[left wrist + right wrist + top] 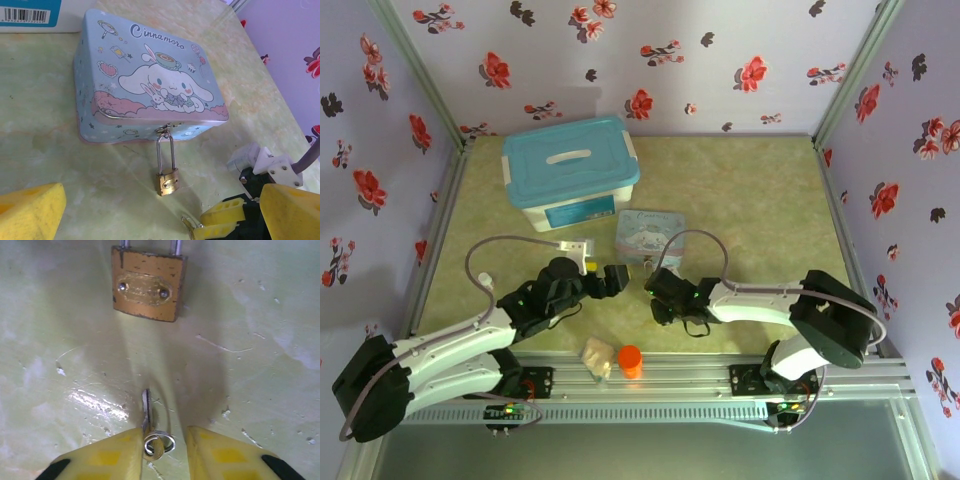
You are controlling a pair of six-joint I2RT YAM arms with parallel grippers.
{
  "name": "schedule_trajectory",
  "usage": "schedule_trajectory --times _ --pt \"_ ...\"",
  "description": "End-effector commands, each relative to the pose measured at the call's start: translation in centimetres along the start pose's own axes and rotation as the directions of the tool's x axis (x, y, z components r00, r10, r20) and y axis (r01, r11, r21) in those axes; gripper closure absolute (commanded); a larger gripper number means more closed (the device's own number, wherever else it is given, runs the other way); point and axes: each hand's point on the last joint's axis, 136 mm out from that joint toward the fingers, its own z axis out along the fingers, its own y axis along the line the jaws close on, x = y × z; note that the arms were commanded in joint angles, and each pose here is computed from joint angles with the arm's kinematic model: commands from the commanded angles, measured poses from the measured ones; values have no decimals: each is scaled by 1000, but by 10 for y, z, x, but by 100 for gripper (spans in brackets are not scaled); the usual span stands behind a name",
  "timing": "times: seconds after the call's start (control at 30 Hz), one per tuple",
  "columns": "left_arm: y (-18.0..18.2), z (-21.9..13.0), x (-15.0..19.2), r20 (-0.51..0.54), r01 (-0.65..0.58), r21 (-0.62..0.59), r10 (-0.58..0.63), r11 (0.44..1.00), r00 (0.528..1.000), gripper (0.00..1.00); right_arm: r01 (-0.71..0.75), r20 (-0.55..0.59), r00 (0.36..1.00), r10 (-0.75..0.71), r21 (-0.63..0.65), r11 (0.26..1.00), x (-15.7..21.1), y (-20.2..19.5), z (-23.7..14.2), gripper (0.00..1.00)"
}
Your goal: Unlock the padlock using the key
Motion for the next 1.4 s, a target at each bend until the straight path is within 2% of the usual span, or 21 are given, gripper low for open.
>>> schedule_trajectory --times 0.0,0.17,0.3,0.5,0.8,1.03,1.17,1.37 --pt "4 -4 -3 28 18 -16 -17 1000 999 0 -9 -71 997 9 8 1000 21 1 11 76" --pt "12 -8 -3 38 31 -47 -29 998 999 0 -144 -87 987 136 -83 986 41 5 19 82" --pt "17 -12 -4 63 47 -51 -43 998 997 0 -127 -80 989 124 -37 991 43 -6 17 91" --pt "16 -13 -7 75 51 -43 -48 998 996 0 -169 -11 986 169 -113 979 22 -2 8 100" --pt "4 -7 -10 76 60 11 -61 998 995 0 -248 92 956 279 -260 933 -19 6 -19 100" --pt "-19 5 -13 24 218 81 -221 973 975 1 -267 181 922 343 -345 900 -51 16 -49 100" --pt "-30 8 -17 15 319 114 -323 941 946 4 -290 250 874 417 -420 860 -74 22 -73 100" --pt "-39 4 -22 36 514 173 -527 840 849 12 -256 389 780 491 -518 817 -104 23 -115 100"
